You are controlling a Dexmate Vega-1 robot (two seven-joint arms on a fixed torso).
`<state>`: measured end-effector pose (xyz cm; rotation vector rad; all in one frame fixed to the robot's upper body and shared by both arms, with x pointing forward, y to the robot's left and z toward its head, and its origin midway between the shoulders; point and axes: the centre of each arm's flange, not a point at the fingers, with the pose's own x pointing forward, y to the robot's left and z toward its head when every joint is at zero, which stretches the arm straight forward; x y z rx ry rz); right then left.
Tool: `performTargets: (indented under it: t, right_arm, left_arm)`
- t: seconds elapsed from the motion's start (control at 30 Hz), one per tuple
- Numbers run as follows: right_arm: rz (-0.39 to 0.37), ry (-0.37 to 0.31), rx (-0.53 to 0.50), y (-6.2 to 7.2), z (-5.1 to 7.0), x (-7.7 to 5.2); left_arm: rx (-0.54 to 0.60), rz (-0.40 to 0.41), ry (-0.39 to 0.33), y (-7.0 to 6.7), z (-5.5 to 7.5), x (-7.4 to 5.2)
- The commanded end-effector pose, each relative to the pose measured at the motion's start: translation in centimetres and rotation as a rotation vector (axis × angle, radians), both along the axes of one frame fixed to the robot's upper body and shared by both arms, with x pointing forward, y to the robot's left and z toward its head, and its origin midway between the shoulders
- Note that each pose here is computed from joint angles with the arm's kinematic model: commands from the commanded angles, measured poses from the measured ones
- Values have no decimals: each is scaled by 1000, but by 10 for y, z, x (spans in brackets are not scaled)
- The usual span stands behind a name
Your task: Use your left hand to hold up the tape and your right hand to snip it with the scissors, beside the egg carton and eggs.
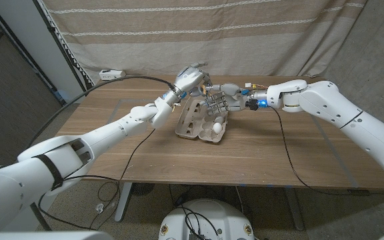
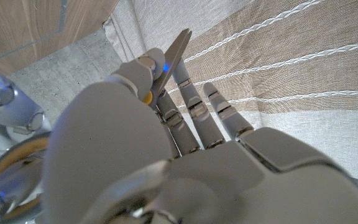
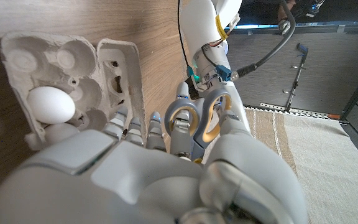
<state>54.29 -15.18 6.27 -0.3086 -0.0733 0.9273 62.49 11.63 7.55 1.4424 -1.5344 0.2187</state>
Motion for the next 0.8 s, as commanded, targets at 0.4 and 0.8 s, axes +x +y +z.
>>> performTargets:
  t: [0.4, 0.8]
  right_arm:
    - [-10, 34, 9, 10, -2, 2]
    - [-33, 60, 26, 13, -5, 5]
  left_arm:
    - [12, -6, -3, -7, 1, -4]
    - [8, -10, -6, -11, 1, -7]
